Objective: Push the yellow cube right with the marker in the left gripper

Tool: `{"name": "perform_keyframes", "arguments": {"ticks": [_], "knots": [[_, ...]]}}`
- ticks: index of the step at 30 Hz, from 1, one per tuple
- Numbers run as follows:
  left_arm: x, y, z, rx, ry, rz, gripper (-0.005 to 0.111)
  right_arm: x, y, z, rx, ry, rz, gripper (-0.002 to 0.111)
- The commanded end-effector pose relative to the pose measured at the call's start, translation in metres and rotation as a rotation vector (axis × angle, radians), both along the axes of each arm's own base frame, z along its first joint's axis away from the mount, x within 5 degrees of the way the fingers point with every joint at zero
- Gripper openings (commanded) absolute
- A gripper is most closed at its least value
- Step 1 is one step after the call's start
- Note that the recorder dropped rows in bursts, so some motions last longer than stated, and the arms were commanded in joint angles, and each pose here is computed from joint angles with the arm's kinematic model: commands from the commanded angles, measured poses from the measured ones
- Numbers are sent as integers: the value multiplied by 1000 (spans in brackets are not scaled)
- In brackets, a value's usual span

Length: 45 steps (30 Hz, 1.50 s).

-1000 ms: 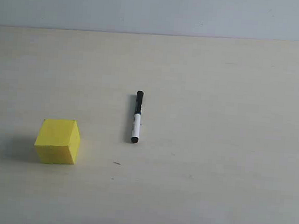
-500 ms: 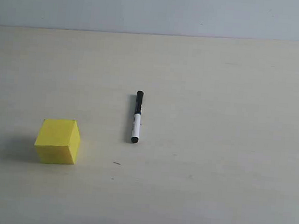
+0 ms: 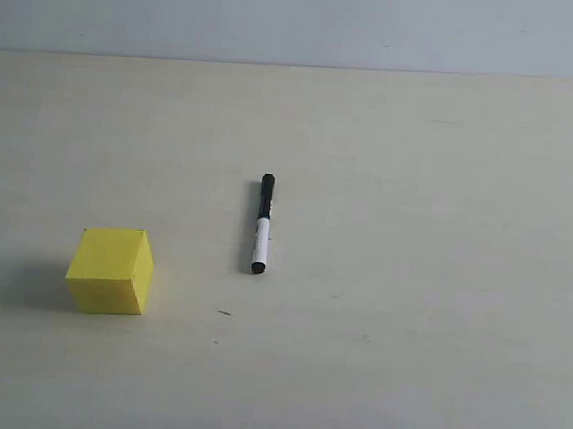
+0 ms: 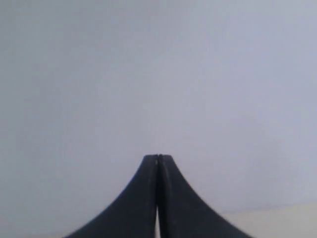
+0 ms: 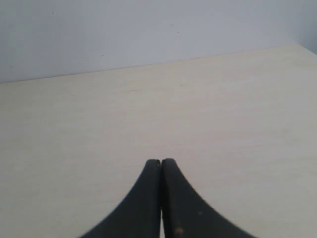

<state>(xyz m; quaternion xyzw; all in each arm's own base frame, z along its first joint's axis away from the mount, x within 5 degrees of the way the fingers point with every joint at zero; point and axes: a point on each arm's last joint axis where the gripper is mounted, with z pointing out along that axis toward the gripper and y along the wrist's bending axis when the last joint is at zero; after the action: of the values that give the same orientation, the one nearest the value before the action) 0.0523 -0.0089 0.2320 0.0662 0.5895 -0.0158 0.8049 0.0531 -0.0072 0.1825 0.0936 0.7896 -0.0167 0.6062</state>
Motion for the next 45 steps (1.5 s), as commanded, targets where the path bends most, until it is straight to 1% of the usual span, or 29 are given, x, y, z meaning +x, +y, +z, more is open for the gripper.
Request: {"name": "perform_keyframes", "arguments": {"ticks": [1,2,3,5,6,7,8,9,10,11,12,13,14,16,18,19,20,22,24,25,27,29,30,31,35,37,40,42,45], "knots": [[-8,-4,17,-321,-147,-180,0,0,0,-1,0,-3,2,0],[-9,-4,19,-399,-155,-223,0,0,0,-1,0,-3,2,0],[-11,-5,22,-453,-184,-266,0,0,0,-1,0,-3,2,0],[-18,-4,31,-500,-295,-319,0,0,0,-1,0,-3,2,0],[-21,-1,38,-536,-343,-327,0,0,0,-1,0,-3,2,0],[-22,4,52,-598,-361,-292,0,0,0,-1,0,-3,2,0],[-17,9,63,-629,-324,-226,0,0,0,-1,0,-3,2,0],[-10,15,81,-636,-288,-137,0,0,0,-1,0,-3,2,0],[0,18,100,-611,-238,-55,0,0,0,-1,0,-3,2,0],[9,19,119,-575,-205,-9,0,0,0,-1,0,-3,2,0],[26,18,135,-520,-122,29,0,0,0,-1,0,-3,2,0],[47,13,146,-462,-17,35,0,0,0,-1,0,-3,2,0],[65,8,152,-413,84,22,0,0,0,-1,0,-3,2,0],[112,-7,161,-363,339,-54,0,0,0,-1,0,-3,2,0],[156,-24,153,-290,651,-145,0,0,0,-1,0,-3,2,0],[176,-32,148,-276,805,-195,0,0,0,-1,0,-3,2,0],[190,-38,148,-262,910,-238,0,0,0,-1,0,-3,2,0],[219,-56,132,-181,1168,-333,0,0,0,-1,0,-3,2,0],[237,-75,115,-56,1331,-364,0,0,0,-1,0,-3,2,0],[244,-86,104,19,1395,-334,0,0,0,-1,0,-3,2,0],[254,-107,85,149,1460,-188,0,0,0,-1,0,-3,2,0],[256,-132,69,224,1486,-42,0,0,0,-1,0,-3,2,0],[254,-143,62,250,1498,-6,0,0,0,-1,0,-3,2,0],[251,-158,55,293,1506,5,0,0,0,-1,0,-3,2,0],[229,-215,28,396,1532,-83,0,0,0,-1,0,-3,2,0],[220,-237,16,413,1555,-103,0,0,0,-1,0,-3,2,0],[215,-259,2,396,1604,-119,0,0,0,-1,0,-3,2,0],[217,-269,-4,372,1620,-126,1,0,0,-1,0,-3,2,0],[219,-280,-21,330,1665,-150,13,0,0,-1,0,-3,2,0]]}}
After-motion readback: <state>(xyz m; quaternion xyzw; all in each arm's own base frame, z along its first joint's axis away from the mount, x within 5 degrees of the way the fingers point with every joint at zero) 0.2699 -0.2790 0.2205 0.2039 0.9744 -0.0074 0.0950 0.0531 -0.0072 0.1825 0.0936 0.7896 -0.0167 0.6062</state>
